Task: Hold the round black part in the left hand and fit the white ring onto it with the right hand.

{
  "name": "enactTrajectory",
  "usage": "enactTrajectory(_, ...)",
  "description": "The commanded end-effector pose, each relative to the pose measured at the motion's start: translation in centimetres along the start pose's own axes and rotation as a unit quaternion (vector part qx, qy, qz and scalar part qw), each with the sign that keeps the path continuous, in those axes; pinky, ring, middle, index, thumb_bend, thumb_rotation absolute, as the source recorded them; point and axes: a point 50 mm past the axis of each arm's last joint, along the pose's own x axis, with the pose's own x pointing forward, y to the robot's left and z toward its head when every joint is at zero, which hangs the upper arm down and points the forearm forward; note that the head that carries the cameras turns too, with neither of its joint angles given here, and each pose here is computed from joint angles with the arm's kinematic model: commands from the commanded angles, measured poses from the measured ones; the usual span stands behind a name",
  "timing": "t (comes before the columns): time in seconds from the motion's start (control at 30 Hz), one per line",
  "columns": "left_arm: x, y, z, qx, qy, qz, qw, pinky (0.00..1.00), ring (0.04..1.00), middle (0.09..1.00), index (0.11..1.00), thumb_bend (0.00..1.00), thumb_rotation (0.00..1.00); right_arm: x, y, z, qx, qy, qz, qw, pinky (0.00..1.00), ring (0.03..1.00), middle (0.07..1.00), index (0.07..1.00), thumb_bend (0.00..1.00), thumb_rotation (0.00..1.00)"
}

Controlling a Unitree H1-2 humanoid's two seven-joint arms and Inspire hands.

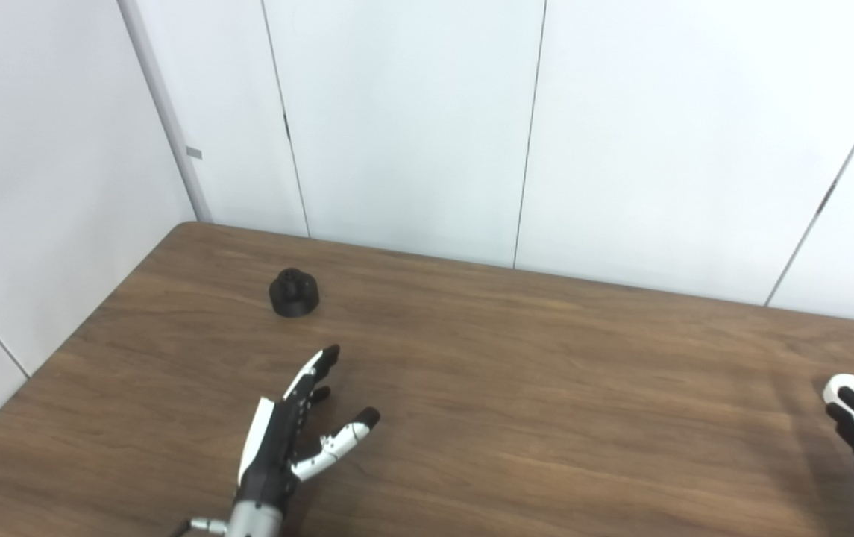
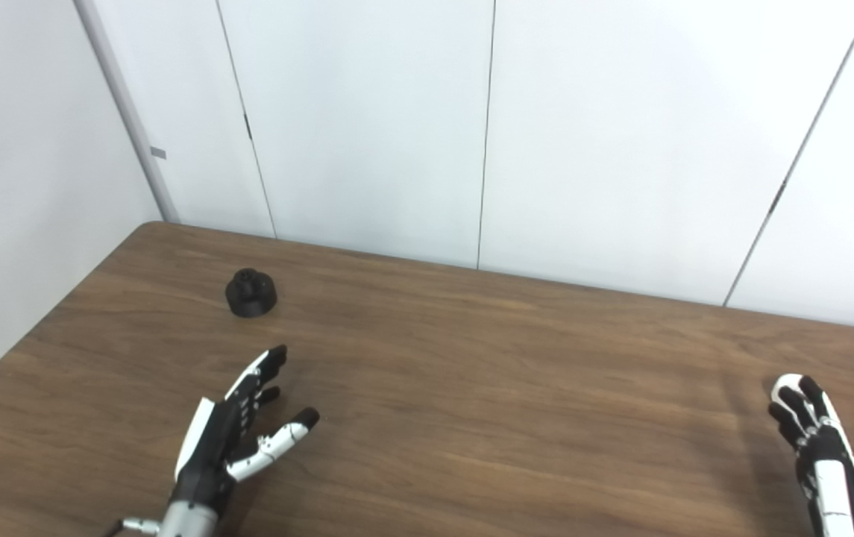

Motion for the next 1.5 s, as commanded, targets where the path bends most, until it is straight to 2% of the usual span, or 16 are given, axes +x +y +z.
enactTrajectory(0.0,1.4,1.8,1.6,0.026,-0.017,0.032,0.999,1.0,0.978,0.946,0.918,0.82,0.32,-4.6,1.4,-4.2,0.027,0.086,-0.009,0.996,0.95,0.904,0.927,0.957,0.45,1.0)
enactTrajectory(0.07,2.8,2.9,2.3,0.048,-0.022,0.047,0.997,1.0,0.992,0.958,0.918,0.83,0.31,-4.6,1.5,-4.2,0.03,0.085,-0.009,0.996,0.95,0.906,0.927,0.956,0.45,1.0)
enactTrajectory(0.27,5.8,5.7,3.6,0.126,-0.025,0.077,0.989,0.99,0.981,0.958,0.924,0.84,0.36,-4.6,1.6,-4.1,0.033,0.086,-0.008,0.996,0.95,0.903,0.924,0.954,0.46,1.0)
enactTrajectory(0.43,7.8,7.4,4.3,0.18,-0.035,0.087,0.979,0.99,0.97,0.944,0.904,0.87,0.38,-4.7,1.6,-4.0,0.028,0.088,-0.007,0.996,0.94,0.901,0.925,0.953,0.46,1.0)
enactTrajectory(0.67,10.6,8.8,5.1,0.233,-0.029,0.094,0.968,0.98,0.995,0.953,0.89,0.87,0.35,-4.8,1.7,-4.1,0.03,0.086,-0.007,0.996,0.93,0.896,0.921,0.95,0.47,1.0)
enactTrajectory(0.97,14.6,9.4,5.2,0.3,-0.02,0.104,0.948,1.0,0.984,0.94,0.863,0.89,0.32,-5.0,1.8,-4.0,0.022,0.085,-0.01,0.996,0.92,0.887,0.913,0.943,0.5,1.0)
enactTrajectory(1.13,16.6,9.5,5.0,0.311,-0.003,0.101,0.945,1.0,0.991,0.946,0.848,0.91,0.32,-5.1,1.7,-4.0,0.023,0.087,-0.007,0.996,0.92,0.889,0.914,0.944,0.51,1.0)
enactTrajectory(1.33,18.6,9.2,4.8,0.339,0.022,0.088,0.936,1.0,0.999,0.948,0.843,0.95,0.38,-5.3,1.8,-3.8,0.019,0.089,-0.007,0.996,0.91,0.886,0.912,0.941,0.53,1.0)
enactTrajectory(1.47,19.8,9.1,4.5,0.355,0.036,0.079,0.931,1.0,0.996,0.941,0.829,0.96,0.39,-5.4,1.9,-3.8,0.017,0.089,-0.008,0.996,0.91,0.883,0.91,0.939,0.51,1.0)
